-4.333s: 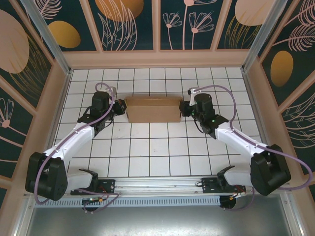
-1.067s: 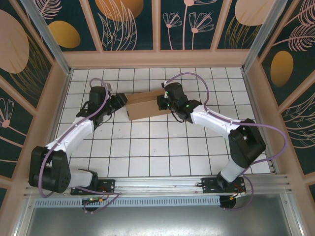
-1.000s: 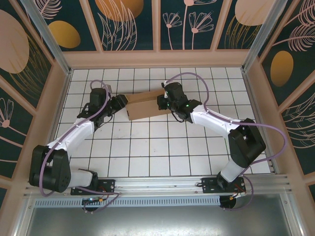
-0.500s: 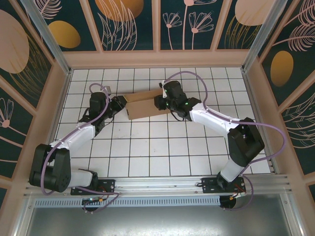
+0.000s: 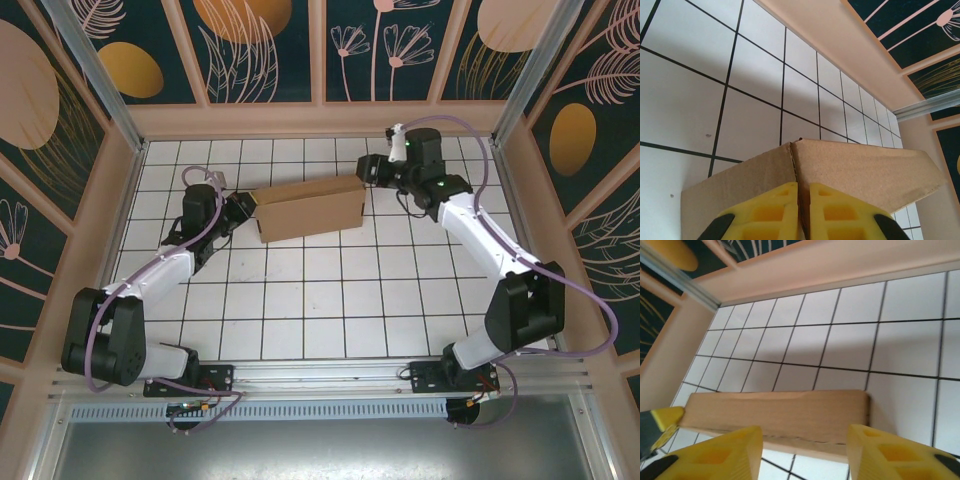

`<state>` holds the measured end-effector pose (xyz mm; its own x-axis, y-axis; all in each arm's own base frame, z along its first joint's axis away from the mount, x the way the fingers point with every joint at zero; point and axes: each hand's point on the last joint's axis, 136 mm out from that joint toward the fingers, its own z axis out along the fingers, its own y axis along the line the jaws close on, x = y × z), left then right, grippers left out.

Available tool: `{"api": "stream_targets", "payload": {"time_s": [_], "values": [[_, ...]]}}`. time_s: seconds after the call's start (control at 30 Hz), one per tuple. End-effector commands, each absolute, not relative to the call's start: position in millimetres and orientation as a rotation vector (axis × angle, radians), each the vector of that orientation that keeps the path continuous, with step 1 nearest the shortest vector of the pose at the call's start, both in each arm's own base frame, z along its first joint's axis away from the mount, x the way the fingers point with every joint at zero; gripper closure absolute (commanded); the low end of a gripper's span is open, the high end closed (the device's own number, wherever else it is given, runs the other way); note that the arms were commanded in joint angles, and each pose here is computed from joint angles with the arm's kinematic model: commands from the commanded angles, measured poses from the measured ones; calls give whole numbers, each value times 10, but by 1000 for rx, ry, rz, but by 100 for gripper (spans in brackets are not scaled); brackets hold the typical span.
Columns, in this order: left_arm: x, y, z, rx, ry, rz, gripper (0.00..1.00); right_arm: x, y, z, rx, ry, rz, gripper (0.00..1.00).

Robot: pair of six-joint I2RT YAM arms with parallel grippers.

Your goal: Fold the paper box

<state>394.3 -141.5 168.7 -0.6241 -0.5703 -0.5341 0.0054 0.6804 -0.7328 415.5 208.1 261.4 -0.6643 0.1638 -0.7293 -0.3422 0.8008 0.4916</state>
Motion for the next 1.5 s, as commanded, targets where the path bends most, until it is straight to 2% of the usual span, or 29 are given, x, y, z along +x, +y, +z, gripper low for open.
{"api": "stream_targets", "payload": {"time_s": [0.0,0.2,0.57,0.83,1.3,1.47], "values": [[3667,-1280,954,-517,2356,-763,90,4232,2005,2550,-142,2164,784,49],[3678,-1285,953,-501,2369,-751,91,4407,1949,2312,-133,2203,818,47],[3660,-1282,949,-484,2381,-742,91,4467,2093,1988,-150,2257,891,48],[3636,-1277,933,-472,2386,-736,92,4462,2073,1705,-100,2313,911,66],[3602,-1264,853,-484,2400,-728,93,4178,1876,945,35,2492,822,78],[3592,-1268,793,-491,2411,-732,96,4093,1891,906,37,2493,839,85]]}}
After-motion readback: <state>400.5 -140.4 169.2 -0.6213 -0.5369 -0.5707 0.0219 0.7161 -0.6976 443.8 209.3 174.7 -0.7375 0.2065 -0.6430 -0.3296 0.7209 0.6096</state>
